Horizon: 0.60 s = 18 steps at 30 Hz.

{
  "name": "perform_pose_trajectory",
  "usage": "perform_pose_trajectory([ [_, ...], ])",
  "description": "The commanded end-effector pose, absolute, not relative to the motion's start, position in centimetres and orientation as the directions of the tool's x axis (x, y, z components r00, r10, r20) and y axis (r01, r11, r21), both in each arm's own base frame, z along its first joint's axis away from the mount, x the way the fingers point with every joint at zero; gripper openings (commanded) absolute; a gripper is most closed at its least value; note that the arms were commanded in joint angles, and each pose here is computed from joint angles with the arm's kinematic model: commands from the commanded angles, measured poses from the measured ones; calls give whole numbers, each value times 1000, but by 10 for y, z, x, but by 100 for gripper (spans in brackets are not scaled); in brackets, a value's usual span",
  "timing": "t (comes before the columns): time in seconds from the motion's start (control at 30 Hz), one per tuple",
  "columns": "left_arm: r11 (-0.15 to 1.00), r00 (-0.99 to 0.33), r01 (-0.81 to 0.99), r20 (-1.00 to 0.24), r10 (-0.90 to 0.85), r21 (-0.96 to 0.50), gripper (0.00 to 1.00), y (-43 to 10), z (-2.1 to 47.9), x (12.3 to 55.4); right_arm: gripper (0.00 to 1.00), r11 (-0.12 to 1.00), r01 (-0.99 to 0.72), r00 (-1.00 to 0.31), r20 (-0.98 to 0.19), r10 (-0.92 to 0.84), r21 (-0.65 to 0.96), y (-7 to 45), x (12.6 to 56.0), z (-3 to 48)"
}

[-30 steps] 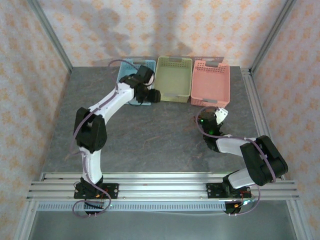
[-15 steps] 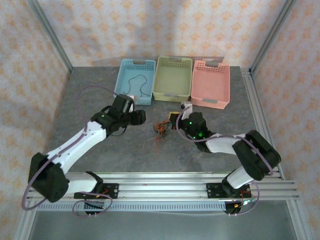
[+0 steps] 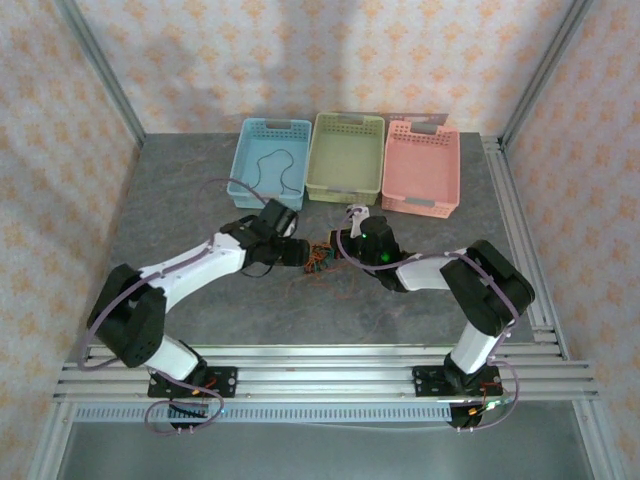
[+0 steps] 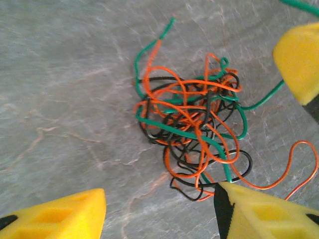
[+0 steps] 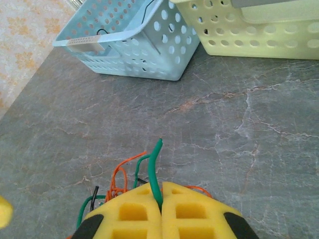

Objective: Untangle the cables

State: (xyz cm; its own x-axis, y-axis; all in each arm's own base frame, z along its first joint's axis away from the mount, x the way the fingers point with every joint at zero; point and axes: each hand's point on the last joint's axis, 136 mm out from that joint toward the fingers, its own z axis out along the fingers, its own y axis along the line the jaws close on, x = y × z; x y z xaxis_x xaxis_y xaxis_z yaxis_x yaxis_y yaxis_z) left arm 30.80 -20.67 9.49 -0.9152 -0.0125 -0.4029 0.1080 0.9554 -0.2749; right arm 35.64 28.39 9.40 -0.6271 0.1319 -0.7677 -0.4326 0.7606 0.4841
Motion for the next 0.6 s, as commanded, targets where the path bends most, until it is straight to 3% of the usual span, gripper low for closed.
perform_pose_trajectory([
  [0.0,948,-922,147,-387,28,-283,60,-222,96,308,0,793,-374,-625,-763,168,481,273,369,92],
  [0.33,961,-937,56,-348,-43,-271,59,-237,88,312,0,801,-342,-623,-757,198,491,264,373,92],
  [0.57,977,-907,9,-412,-81,-211,62,-233,106,331,0,807,-334,-627,-754,196,487,263,374,89],
])
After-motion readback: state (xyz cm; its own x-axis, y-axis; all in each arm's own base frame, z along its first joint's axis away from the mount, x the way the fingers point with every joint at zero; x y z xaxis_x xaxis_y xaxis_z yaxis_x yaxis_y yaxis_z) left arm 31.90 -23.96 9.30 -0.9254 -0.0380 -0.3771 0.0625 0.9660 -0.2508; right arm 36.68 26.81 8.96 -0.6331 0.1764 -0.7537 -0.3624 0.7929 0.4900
